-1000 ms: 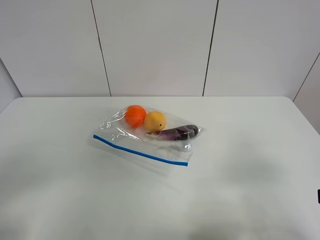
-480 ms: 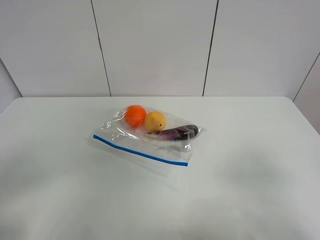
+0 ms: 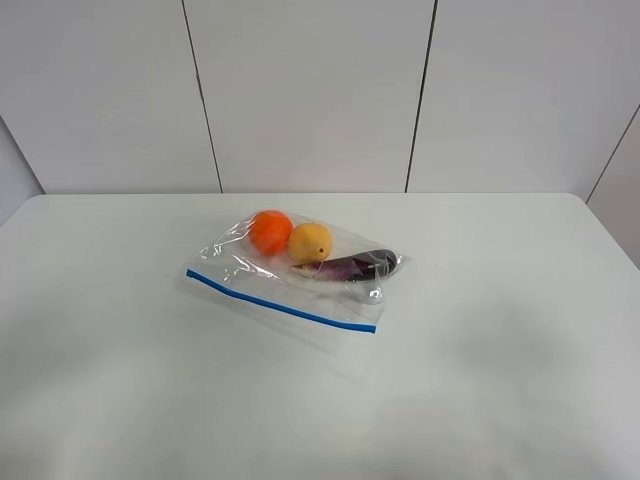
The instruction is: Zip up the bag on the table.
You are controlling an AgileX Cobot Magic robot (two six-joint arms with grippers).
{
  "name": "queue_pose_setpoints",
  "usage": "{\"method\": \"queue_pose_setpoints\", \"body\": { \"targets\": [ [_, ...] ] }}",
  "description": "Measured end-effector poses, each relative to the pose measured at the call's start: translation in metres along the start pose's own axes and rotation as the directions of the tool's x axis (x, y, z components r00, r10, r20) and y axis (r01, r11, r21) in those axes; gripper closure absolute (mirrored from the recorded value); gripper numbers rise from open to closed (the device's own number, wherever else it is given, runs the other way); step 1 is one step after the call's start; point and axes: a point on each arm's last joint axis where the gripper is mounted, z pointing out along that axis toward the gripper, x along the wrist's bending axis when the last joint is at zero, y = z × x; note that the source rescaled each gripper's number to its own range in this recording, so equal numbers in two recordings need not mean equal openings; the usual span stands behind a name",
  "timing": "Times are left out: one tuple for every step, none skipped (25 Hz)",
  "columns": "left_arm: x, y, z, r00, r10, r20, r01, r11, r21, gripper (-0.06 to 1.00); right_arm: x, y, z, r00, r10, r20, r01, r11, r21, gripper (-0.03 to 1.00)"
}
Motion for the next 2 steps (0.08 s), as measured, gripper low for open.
{"method": "queue_pose_setpoints", "body": {
  "targets": [
    [0.0000,0.0000,0.0000,1.000,0.000,0.000,0.000,1.000,0.000,-0.01,0.0000,0.0000,0.0000,1.000,0.000,0.000,0.000,1.000,0.000,0.00],
    [0.0000,0.0000,0.0000,1.000,0.000,0.000,0.000,1.000,0.000,-0.01,0.0000,0.0000,0.0000,1.000,0.000,0.000,0.000,1.000,0.000,0.00]
  ]
}}
